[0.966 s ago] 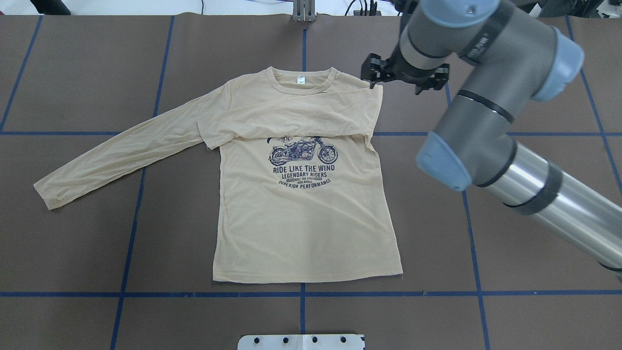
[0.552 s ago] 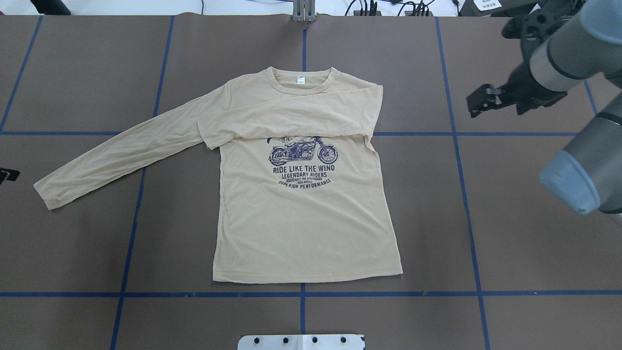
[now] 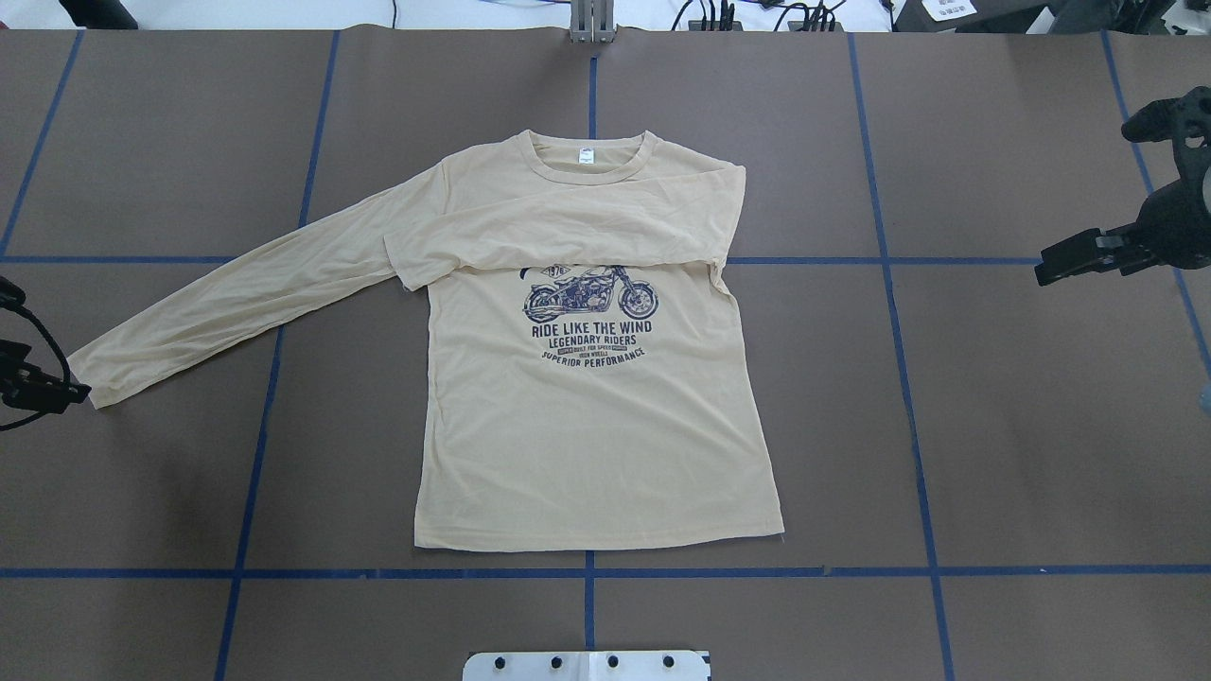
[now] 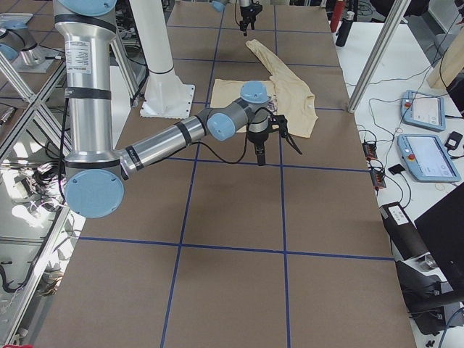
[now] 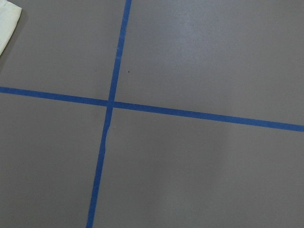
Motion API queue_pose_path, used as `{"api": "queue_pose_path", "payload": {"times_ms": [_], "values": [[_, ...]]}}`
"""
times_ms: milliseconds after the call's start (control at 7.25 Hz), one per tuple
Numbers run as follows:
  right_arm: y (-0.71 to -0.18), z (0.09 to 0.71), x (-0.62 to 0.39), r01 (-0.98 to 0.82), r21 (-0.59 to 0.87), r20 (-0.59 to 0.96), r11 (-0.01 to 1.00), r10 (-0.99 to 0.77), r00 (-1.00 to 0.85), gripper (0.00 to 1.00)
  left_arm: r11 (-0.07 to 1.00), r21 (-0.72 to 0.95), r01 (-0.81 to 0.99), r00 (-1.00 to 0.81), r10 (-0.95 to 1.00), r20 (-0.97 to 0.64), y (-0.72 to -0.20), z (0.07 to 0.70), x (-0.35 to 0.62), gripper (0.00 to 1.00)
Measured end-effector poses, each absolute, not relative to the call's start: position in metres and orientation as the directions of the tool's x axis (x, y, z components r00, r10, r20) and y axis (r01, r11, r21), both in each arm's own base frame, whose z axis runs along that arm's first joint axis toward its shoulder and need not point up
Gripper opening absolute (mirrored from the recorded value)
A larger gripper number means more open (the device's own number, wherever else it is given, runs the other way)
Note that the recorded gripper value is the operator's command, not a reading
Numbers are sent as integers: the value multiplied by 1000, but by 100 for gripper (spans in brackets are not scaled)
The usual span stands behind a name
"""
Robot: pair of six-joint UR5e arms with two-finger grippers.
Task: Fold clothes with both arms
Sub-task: 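Lower the left gripper onto the cuff of the other sleeve and grasp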
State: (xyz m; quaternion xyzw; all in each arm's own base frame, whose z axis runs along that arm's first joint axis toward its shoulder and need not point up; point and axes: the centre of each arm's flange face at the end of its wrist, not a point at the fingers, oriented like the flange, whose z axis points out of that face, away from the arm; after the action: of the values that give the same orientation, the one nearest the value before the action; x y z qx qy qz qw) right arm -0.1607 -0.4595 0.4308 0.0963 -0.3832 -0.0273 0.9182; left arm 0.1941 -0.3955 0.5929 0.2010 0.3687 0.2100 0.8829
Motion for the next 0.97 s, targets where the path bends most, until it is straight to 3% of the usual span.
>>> {"api": "queue_pose_path", "payload": {"times_ms": [138,276,690,828,966], "values": [[-458,432,-160,-24,199,699,980,-125,704,99,824,522,-221,638,526,-562,-396,606,198,73],[-458,433,-160,-25,199,700,980,-124,703,99,820,527,-224,633,534,-560,-395,612,203,68],[-458,432,-159,-26,200,701,979,-124,703,99,813,529,-242,622,549,-559,-395,618,216,67],[-458,432,-159,-26,200,701,979,-124,702,99,812,530,-246,618,552,-559,-398,618,221,57],[-457,432,-159,-26,200,702,979,-124,702,99,810,531,-248,616,555,-559,-400,618,225,42]]}}
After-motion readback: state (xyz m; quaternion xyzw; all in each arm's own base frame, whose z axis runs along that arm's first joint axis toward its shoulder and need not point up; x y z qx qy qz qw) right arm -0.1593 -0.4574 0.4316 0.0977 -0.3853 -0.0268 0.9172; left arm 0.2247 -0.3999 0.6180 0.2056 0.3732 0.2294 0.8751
